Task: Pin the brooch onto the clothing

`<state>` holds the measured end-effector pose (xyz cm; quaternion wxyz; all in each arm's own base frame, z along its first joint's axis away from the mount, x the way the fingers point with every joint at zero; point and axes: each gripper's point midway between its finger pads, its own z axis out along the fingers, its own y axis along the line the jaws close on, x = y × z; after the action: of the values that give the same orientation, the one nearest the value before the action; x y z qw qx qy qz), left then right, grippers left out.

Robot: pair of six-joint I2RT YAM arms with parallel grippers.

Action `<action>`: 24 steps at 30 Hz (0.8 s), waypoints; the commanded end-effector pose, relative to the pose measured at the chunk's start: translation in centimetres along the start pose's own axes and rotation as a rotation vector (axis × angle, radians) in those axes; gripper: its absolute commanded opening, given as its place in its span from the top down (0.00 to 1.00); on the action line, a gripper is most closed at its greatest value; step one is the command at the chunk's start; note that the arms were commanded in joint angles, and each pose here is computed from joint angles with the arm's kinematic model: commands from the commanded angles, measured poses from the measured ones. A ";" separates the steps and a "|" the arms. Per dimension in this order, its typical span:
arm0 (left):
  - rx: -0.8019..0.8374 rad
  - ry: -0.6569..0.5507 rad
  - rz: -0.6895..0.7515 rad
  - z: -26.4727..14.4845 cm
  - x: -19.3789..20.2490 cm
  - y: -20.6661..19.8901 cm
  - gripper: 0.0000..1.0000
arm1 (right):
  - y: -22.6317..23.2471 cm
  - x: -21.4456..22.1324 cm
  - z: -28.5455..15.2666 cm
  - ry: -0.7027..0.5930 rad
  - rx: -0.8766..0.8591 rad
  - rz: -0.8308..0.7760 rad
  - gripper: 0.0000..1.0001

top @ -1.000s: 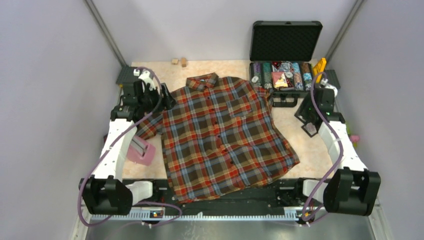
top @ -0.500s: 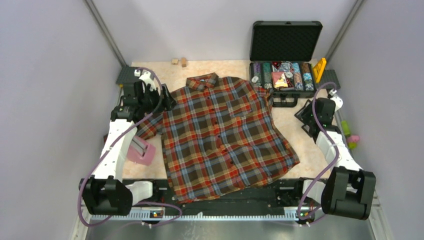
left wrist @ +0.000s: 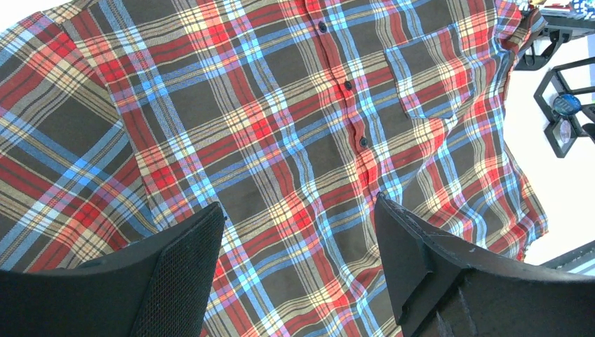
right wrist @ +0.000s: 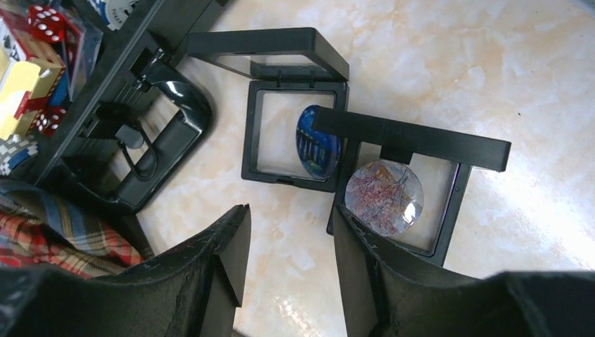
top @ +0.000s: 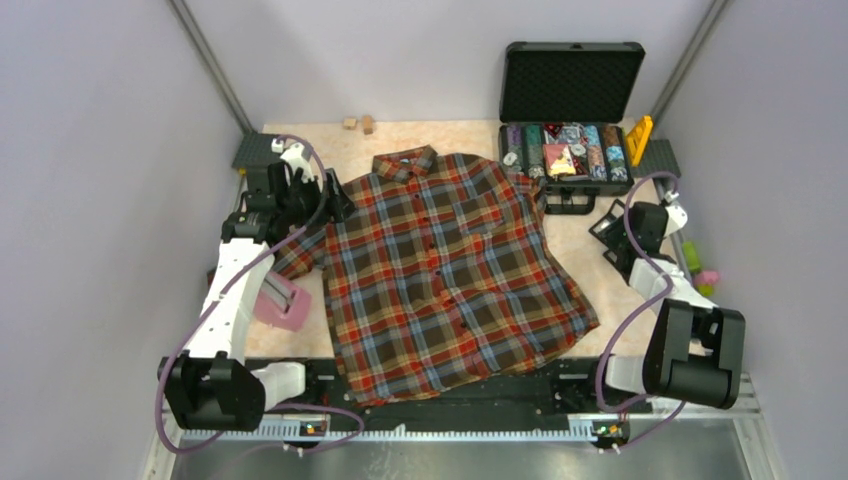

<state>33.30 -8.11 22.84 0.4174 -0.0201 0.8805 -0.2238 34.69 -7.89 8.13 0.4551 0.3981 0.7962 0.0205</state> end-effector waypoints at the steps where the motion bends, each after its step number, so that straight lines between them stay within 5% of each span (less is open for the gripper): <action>1: 0.024 -0.016 0.030 -0.5 -0.3 -0.6 0.17 | -0.2 -1.5 1.1 -0.061 0.001 0.059 0.52; 24: 0.016 -0.010 0.033 -0.5 -0.2 -0.4 0.18 | -1.2 -1.1 4.2 -0.057 0.045 0.121 0.60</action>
<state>33.28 -8.14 22.82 0.4171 -0.0178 0.8806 -0.2241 35.81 -9.42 4.54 0.4348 0.4446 0.7829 0.0200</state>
